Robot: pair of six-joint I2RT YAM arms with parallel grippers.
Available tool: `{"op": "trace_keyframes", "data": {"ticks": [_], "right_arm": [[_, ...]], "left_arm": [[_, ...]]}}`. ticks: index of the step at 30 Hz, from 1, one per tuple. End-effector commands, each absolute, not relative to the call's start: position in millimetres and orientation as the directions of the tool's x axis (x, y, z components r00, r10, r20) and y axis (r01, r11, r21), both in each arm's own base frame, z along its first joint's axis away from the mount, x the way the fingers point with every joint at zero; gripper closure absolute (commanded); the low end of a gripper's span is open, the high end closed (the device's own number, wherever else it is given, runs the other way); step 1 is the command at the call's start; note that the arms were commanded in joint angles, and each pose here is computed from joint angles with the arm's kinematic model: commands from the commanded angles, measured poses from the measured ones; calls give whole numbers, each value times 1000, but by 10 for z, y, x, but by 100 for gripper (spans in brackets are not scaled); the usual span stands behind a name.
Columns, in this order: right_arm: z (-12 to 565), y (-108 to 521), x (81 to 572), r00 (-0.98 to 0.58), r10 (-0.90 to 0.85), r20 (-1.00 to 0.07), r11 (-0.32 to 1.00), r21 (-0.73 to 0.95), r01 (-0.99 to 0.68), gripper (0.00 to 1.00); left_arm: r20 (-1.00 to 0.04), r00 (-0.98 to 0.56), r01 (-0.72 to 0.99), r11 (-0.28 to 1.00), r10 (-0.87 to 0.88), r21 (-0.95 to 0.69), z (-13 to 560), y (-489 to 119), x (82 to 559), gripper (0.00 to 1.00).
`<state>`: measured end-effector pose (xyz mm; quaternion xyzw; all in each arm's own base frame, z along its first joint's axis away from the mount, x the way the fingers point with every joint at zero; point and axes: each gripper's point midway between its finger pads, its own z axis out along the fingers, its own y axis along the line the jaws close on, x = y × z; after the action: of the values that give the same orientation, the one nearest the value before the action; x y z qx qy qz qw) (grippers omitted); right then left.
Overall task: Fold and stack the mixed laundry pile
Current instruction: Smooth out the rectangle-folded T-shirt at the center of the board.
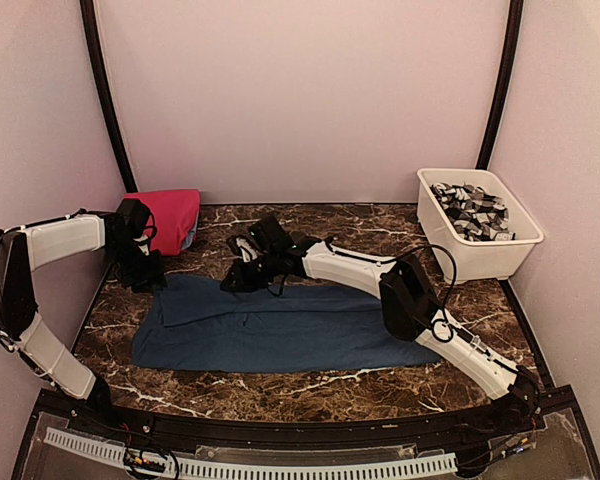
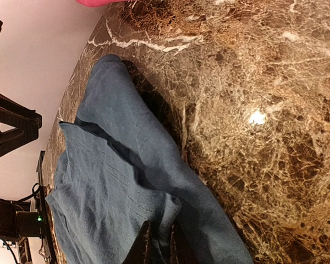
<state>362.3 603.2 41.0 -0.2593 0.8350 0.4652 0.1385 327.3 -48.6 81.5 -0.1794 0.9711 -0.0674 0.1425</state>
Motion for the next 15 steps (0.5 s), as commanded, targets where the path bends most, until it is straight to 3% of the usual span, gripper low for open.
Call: {"op": "trace_keyframes", "data": {"ticks": [1, 5, 15], "right_arm": [[1020, 6153, 3634, -776, -262, -575, 346, 694, -631, 91], [1116, 6151, 3629, -769, -259, -585, 337, 691, -639, 100], [1321, 6203, 3411, -736, -294, -610, 283, 680, -677, 100]], "left_arm": [[-225, -904, -331, 928, -364, -169, 765, -460, 3188, 63], [-228, -904, -331, 929, -362, -166, 770, -452, 3190, 64], [-252, -899, -325, 931, -358, -164, 920, -429, 3176, 64]]}}
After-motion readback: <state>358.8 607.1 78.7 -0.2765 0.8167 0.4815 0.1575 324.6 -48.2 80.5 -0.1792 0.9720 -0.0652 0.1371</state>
